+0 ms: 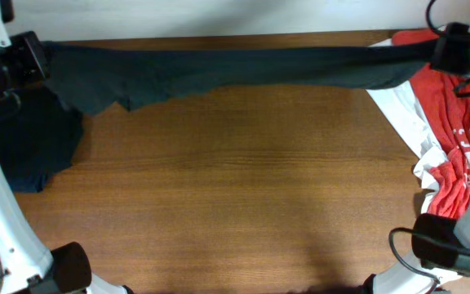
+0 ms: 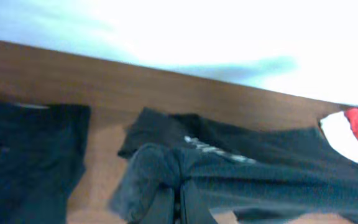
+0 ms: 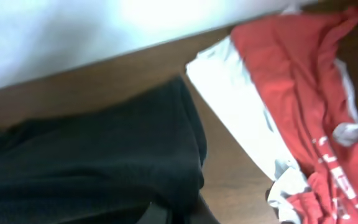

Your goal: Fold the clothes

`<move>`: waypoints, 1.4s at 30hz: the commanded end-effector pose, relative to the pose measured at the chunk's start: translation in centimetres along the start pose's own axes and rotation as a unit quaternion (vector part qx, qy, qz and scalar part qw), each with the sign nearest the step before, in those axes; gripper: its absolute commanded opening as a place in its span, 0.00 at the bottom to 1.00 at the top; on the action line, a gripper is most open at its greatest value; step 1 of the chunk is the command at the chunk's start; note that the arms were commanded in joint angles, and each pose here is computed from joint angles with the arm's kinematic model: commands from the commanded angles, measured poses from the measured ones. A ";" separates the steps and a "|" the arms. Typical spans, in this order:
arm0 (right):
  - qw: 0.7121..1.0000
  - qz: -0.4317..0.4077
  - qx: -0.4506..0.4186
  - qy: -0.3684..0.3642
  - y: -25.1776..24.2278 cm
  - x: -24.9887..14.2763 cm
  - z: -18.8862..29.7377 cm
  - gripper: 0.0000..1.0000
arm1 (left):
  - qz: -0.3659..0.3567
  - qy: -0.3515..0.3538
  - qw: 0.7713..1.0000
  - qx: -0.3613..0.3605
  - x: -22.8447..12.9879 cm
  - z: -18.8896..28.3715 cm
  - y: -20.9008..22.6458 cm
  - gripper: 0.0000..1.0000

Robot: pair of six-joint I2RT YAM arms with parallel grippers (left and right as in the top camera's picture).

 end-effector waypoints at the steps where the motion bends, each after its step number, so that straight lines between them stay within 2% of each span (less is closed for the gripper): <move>1: 0.993 0.004 -0.094 -0.069 -1.3 0.3 5.7 0.04 | -0.044 -0.102 0.993 0.045 2.1 6.0 -1.4 0.00; 3: 0.988 -0.002 -0.112 -0.110 -1.7 0.3 8.5 0.04 | -0.058 -0.155 0.984 0.061 2.3 9.7 -2.5 0.00; 6: 0.986 -0.007 -0.117 -0.115 -2.2 0.4 8.6 0.04 | -0.065 -0.175 0.981 0.058 2.3 10.9 -3.0 0.00; 9: 0.992 -0.009 -0.107 -0.071 -3.1 1.3 4.0 0.04 | -0.067 -0.142 0.987 0.046 3.4 6.3 -2.7 0.00; 14: 0.997 0.003 -0.077 -0.023 -4.9 4.1 -8.4 0.04 | -0.097 -0.046 0.993 0.046 4.6 -9.6 -0.8 0.00; 17: 0.996 0.007 -0.065 -0.068 -4.6 6.3 -11.2 0.04 | -0.100 -0.063 0.989 0.094 5.5 -14.2 0.9 0.00; 19: 0.986 0.013 -0.062 -0.156 -3.8 9.0 -8.5 0.04 | -0.106 -0.112 0.982 0.104 7.2 -13.1 0.6 0.00; 21: 0.972 0.005 -0.090 -0.215 -3.9 10.2 -4.2 0.04 | -0.112 -0.202 0.965 0.122 10.0 -7.9 -0.6 0.00; 23: 0.946 -0.016 -0.171 -0.275 -5.1 9.8 3.4 0.04 | -0.096 -0.336 0.930 0.117 12.4 2.7 -1.7 0.00; 25: 0.947 -0.015 -0.180 -0.266 -5.3 8.9 4.8 0.04 | -0.081 -0.348 0.929 0.099 11.5 6.8 -1.7 0.00; 26: 0.961 -0.009 -0.181 -0.208 -5.3 7.1 3.9 0.04 | -0.076 -0.302 0.946 0.091 9.9 6.7 -1.2 0.00; 27: 0.974 -0.012 -0.177 -0.144 -5.5 5.5 1.8 0.04 | -0.057 -0.223 0.968 0.102 7.9 4.3 -0.2 0.00; 29: 0.988 -0.016 -0.155 -0.003 -5.8 2.3 -3.6 0.04 | -0.024 -0.066 0.991 0.112 4.6 -2.5 1.9 0.00; 31: 0.981 -0.020 -0.136 0.135 -6.4 -1.2 -9.7 0.04 | 0.008 0.084 0.991 0.107 0.8 -9.5 3.8 0.00; 32: 0.973 -0.022 -0.127 0.194 -6.7 -3.0 -12.6 0.04 | 0.030 0.180 0.977 0.114 -2.4 -13.7 5.2 0.00; 33: 0.963 -0.023 -0.122 0.240 -6.9 -4.8 -14.7 0.04 | 0.035 0.233 0.965 0.120 -4.3 -15.7 6.1 0.00; 36: 0.915 -0.027 -0.096 0.390 -6.8 -12.3 -20.1 0.04 | 0.072 0.406 0.900 0.144 -12.0 -19.7 9.0 0.00; 38: 0.891 -0.027 -0.088 0.445 -6.6 -15.4 -21.1 0.04 | 0.087 0.451 0.875 0.151 -14.4 -20.4 9.9 0.00; 40: 0.858 -0.032 -0.081 0.506 -6.5 -19.0 -21.7 0.04 | 0.109 0.507 0.841 0.151 -17.7 -20.8 10.6 0.00; 42: 0.837 -0.041 -0.079 0.540 -6.3 -20.9 -21.6 0.04 | 0.119 0.543 0.816 0.157 -20.0 -20.9 11.1 0.00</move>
Point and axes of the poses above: each gripper's point midway between its finger pads, its own z axis back along the fingers, its own y axis along the line the jaws close on, x = y × z, the point moved 7 cm from there along z, back along the fingers, and after that the axes turned 10 degrees about z, right-handed, at the moved point
